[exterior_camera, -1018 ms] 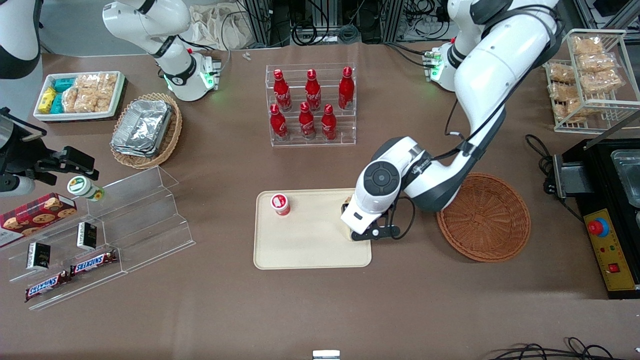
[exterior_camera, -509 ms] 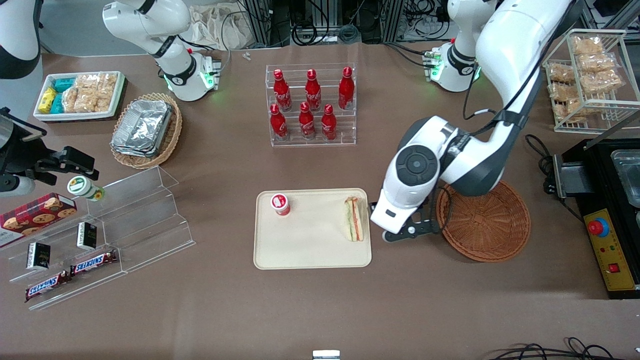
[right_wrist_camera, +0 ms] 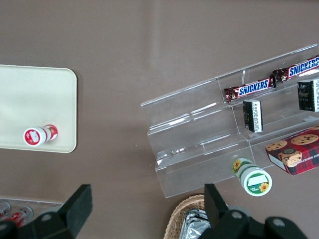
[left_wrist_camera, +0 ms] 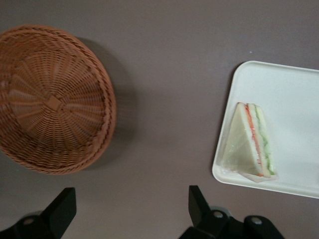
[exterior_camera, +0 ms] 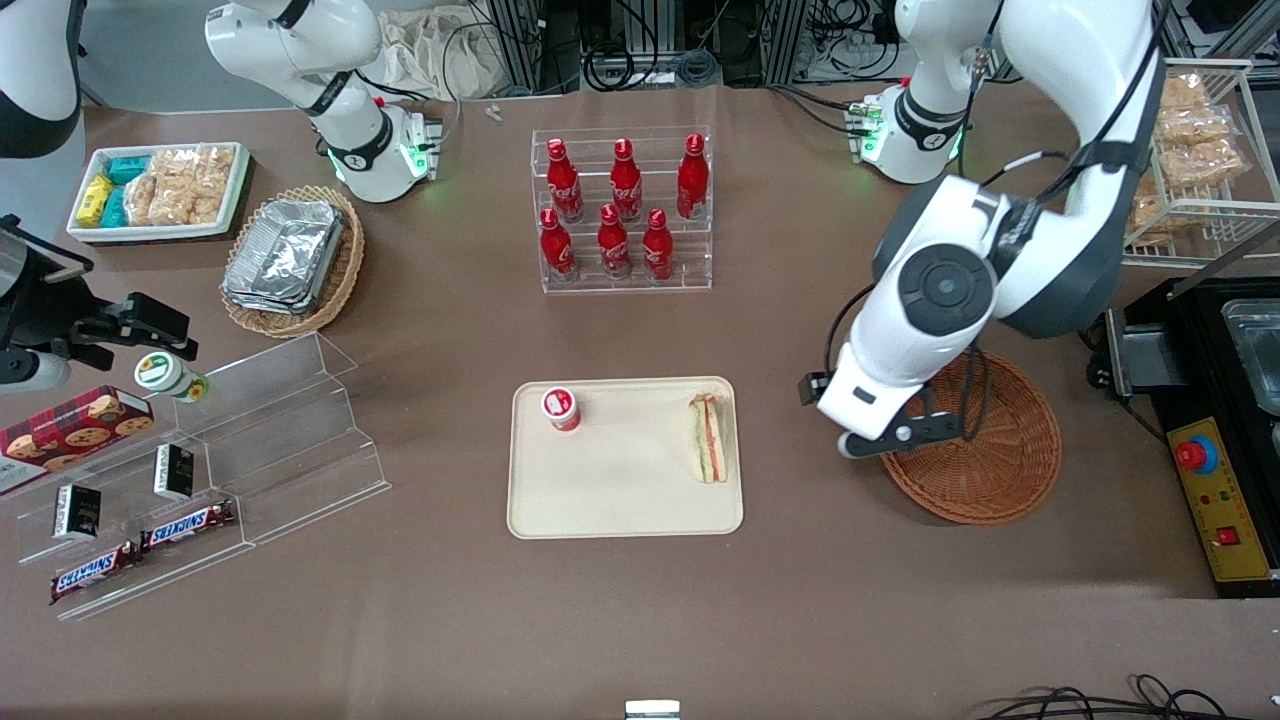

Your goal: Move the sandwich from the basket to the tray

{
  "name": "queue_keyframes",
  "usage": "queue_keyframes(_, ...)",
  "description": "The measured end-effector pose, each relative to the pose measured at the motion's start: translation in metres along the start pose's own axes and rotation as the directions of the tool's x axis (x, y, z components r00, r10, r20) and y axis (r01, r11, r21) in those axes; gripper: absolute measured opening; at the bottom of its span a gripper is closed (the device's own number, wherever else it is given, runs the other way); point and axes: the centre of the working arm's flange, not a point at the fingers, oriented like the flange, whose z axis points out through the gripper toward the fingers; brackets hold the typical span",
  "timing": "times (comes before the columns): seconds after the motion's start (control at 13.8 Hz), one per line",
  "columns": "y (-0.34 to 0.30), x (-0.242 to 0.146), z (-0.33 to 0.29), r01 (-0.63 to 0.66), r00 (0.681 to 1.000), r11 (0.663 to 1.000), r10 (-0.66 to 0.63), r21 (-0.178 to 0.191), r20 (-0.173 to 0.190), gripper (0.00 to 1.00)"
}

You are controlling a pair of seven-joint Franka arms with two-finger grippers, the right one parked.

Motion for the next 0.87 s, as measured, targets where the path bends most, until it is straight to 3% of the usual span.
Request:
queue_keyframes(0.65,-0.203,0.030,-0.044,-0.170,0.982,0.985,0.170,-0.014,0.083,1.00)
queue_keyframes(0.87,-0.219,0.033,-0.046,-0.205,0.975,0.979,0.206,-0.017,0.080,1.00)
